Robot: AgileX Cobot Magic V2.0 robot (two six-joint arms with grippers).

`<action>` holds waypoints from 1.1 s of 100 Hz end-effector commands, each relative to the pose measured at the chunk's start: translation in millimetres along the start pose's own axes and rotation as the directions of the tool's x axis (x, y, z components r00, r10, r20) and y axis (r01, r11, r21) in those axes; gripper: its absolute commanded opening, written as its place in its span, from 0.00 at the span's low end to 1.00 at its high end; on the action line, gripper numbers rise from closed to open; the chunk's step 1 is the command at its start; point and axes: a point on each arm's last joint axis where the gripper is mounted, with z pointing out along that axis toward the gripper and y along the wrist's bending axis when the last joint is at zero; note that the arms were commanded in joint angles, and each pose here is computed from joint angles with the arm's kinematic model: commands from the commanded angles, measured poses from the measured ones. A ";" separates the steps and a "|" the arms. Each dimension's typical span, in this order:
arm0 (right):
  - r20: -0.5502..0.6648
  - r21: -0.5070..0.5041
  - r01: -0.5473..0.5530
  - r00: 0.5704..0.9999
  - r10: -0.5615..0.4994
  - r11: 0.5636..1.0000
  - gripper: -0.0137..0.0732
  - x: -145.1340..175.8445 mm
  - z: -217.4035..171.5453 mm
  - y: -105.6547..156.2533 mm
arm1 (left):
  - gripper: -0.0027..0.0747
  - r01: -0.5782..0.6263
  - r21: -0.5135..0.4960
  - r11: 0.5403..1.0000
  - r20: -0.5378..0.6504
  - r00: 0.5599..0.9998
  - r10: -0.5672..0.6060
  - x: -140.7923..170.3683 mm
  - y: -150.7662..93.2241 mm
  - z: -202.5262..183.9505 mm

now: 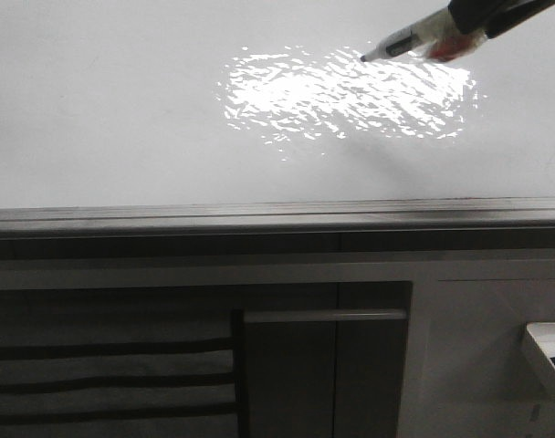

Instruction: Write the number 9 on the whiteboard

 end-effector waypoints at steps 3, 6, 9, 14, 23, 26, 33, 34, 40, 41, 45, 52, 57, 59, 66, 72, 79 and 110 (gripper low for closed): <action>0.080 -0.002 -0.016 0.997 0.016 1.000 0.08 -22.4 -10.0 -0.5 | 0.50 0.034 -0.034 0.999 0.091 0.995 -0.031 -12.9 2.8 -6.5; 0.081 -0.002 -0.021 0.997 0.021 1.000 0.08 -21.1 -6.7 -1.1 | 0.50 0.034 -0.034 0.999 0.091 0.995 -0.031 -12.9 2.8 -6.5; 0.088 -0.002 -0.025 0.996 0.025 1.000 0.08 -20.9 -4.4 -1.4 | 0.50 0.034 -0.034 0.999 0.091 0.995 -0.031 -12.9 2.8 -6.5; 0.097 0.001 -0.028 0.995 0.028 1.000 0.08 -21.4 -0.7 -2.2 | 0.50 0.034 -0.034 0.999 0.091 0.995 -0.031 -12.9 2.8 -6.5; 0.106 0.006 -0.031 0.994 0.031 0.999 0.08 -23.3 6.5 -3.6 | 0.50 0.034 -0.034 0.999 0.091 0.995 -0.031 -12.9 2.8 -6.5; 0.107 0.007 -0.032 0.994 0.031 0.999 0.08 -23.7 8.7 -4.0 | 0.50 0.034 -0.034 0.999 0.091 0.995 -0.031 -12.9 2.8 -6.5; 0.095 0.009 -0.035 0.995 0.034 0.999 0.08 -23.4 15.1 -5.0 | 0.50 0.035 -0.035 0.999 0.093 0.995 -0.031 -13.0 2.9 -6.6; 0.093 0.009 -0.035 0.995 0.034 0.999 0.08 -23.3 15.8 -5.1 | 0.50 0.035 -0.035 0.999 0.092 0.995 -0.031 -13.0 2.9 -6.6; 0.075 0.012 -0.036 0.997 0.035 0.999 0.08 -22.4 23.0 -6.2 | 0.50 0.035 -0.035 0.999 0.092 0.995 -0.031 -13.0 2.9 -6.6; 0.075 0.012 -0.036 0.997 0.035 0.999 0.08 -22.5 23.8 -6.3 | 0.50 0.035 -0.035 0.999 0.092 0.995 -0.031 -13.0 2.9 -6.6; 0.077 0.015 -0.037 0.996 0.036 0.999 0.08 -22.9 27.8 -7.1 | 0.50 0.035 -0.035 0.999 0.092 0.995 -0.031 -13.0 2.9 -6.6; 0.087 0.018 -0.039 0.996 0.037 0.999 0.08 -24.1 30.7 -7.8 | 0.50 0.035 -0.035 0.999 0.092 0.995 -0.031 -13.0 2.9 -6.6; 0.097 0.019 -0.038 0.995 0.036 0.999 0.08 -25.4 30.5 -7.9 | 0.50 0.035 -0.035 0.999 0.092 0.995 -0.031 -13.0 2.9 -6.6; 0.100 0.019 -0.039 0.994 0.036 0.999 0.08 -25.6 30.5 -7.9 | 0.50 0.035 -0.035 0.999 0.092 0.995 -0.031 -13.0 2.9 -6.6; 0.113 0.021 -0.039 0.993 0.036 0.999 0.08 -27.2 30.7 -8.2 | 0.50 0.033 -0.037 0.999 0.094 0.995 -0.029 -13.2 3.1 -6.6; 0.136 0.025 -0.040 0.990 0.036 0.999 0.08 -29.4 32.5 -8.9 | 0.50 0.033 -0.041 0.999 0.098 0.995 -0.029 -13.5 3.4 -6.6; 0.140 0.027 -0.041 0.989 0.037 0.999 0.08 -33.1 37.6 -9.7 | 0.50 0.034 -0.048 0.998 0.104 0.994 -0.029 -14.1 4.1 -6.7; -0.058 0.013 0.017 0.998 -0.017 1.000 0.08 -24.7 53.8 -6.2 | 0.50 0.035 -0.058 0.998 0.114 0.993 -0.028 -14.9 5.0 -6.9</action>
